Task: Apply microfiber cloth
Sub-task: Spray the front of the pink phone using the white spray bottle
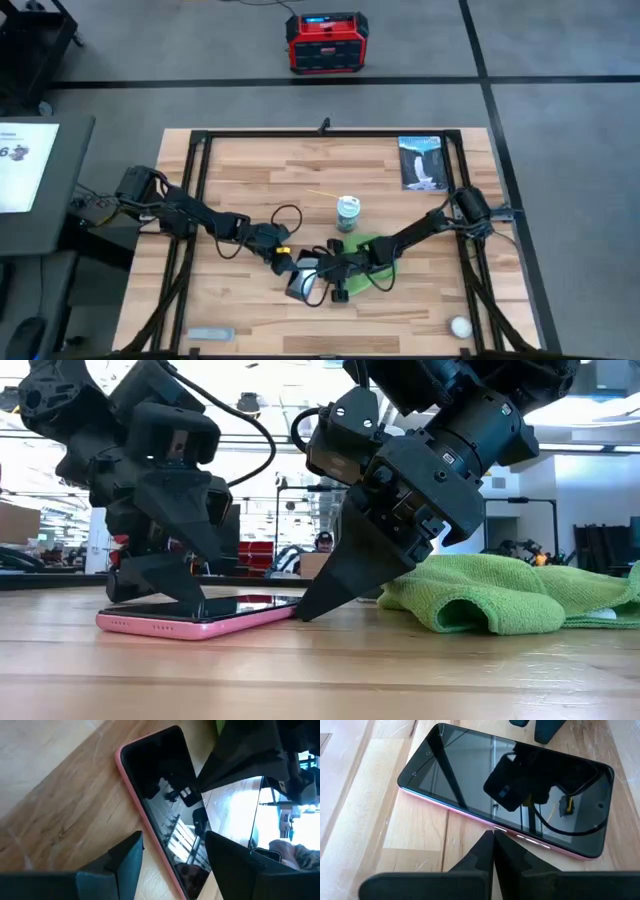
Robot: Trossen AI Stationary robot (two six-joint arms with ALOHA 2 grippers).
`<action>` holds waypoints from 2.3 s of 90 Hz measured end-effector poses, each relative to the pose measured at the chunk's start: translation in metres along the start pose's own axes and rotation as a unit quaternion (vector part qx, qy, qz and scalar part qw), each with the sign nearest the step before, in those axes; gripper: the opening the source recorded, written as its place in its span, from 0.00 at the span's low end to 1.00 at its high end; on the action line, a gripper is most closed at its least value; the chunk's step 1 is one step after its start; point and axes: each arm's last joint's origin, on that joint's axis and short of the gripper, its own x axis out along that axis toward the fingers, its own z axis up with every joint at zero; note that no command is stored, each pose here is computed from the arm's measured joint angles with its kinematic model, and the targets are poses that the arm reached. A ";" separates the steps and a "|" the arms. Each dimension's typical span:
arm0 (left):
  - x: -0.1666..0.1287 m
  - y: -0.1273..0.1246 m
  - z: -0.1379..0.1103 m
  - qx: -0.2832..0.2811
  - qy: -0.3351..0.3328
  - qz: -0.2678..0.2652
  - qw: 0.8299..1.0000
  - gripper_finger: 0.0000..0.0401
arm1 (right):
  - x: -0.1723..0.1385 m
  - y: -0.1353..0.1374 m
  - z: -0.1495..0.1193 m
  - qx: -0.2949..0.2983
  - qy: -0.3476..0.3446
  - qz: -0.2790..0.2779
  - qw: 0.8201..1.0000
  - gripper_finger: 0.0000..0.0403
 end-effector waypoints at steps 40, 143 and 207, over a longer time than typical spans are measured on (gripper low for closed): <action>0.000 -0.002 -0.001 0.012 -0.007 -0.013 1.000 0.48 | -0.002 -0.003 0.025 -0.027 -0.033 0.000 0.999 0.00; 0.001 -0.003 -0.007 0.028 -0.005 0.000 1.000 0.48 | -0.021 0.016 0.015 0.014 0.057 0.060 0.996 0.00; 0.001 -0.003 -0.005 0.031 -0.006 -0.003 1.000 0.48 | 0.018 0.009 0.015 0.046 0.045 0.128 0.990 0.00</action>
